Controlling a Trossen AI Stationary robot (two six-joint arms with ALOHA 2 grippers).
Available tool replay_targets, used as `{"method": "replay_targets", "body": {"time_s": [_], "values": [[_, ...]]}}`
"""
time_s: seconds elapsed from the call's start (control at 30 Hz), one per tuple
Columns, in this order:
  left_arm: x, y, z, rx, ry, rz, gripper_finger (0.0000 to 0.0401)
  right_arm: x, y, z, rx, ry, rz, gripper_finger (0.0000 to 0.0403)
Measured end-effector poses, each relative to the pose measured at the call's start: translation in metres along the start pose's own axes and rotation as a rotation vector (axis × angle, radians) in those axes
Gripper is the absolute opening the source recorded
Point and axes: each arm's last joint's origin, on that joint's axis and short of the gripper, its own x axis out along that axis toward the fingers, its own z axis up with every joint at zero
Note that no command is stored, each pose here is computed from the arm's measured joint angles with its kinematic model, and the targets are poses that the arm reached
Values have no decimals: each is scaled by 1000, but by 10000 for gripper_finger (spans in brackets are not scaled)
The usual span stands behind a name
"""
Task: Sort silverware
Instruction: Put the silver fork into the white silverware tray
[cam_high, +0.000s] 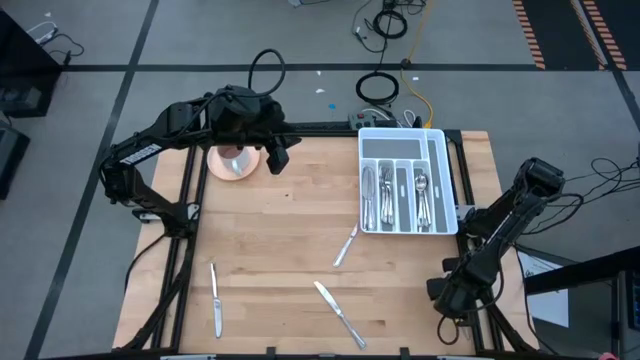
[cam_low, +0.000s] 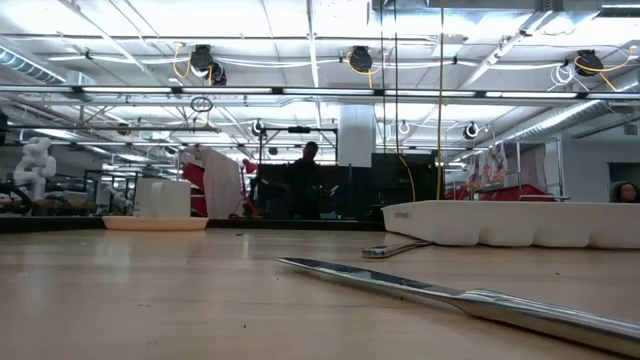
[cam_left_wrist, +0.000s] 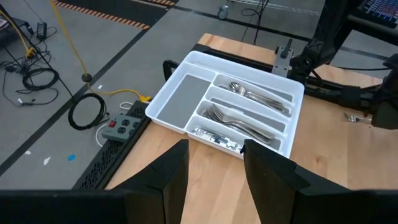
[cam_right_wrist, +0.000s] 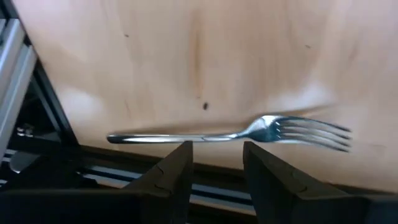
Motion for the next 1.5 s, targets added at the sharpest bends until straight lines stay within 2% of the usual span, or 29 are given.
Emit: {"method": "replay_targets", "body": {"time_s": [0.5, 0.87, 1.07, 1.5], "values": [[2, 0, 0, 2, 6, 1, 158, 7, 6, -9, 39, -2, 13, 130], [8, -1, -1, 4, 18, 2, 158, 27, -10, -11, 136, 2, 25, 130], [9, -1, -1, 4, 21, 2, 158, 30, -11, -10, 148, -20, 51, 130], [11, -1, -1, 15, 25, 2, 158, 20, -23, 15, 141, -86, 85, 130]]}}
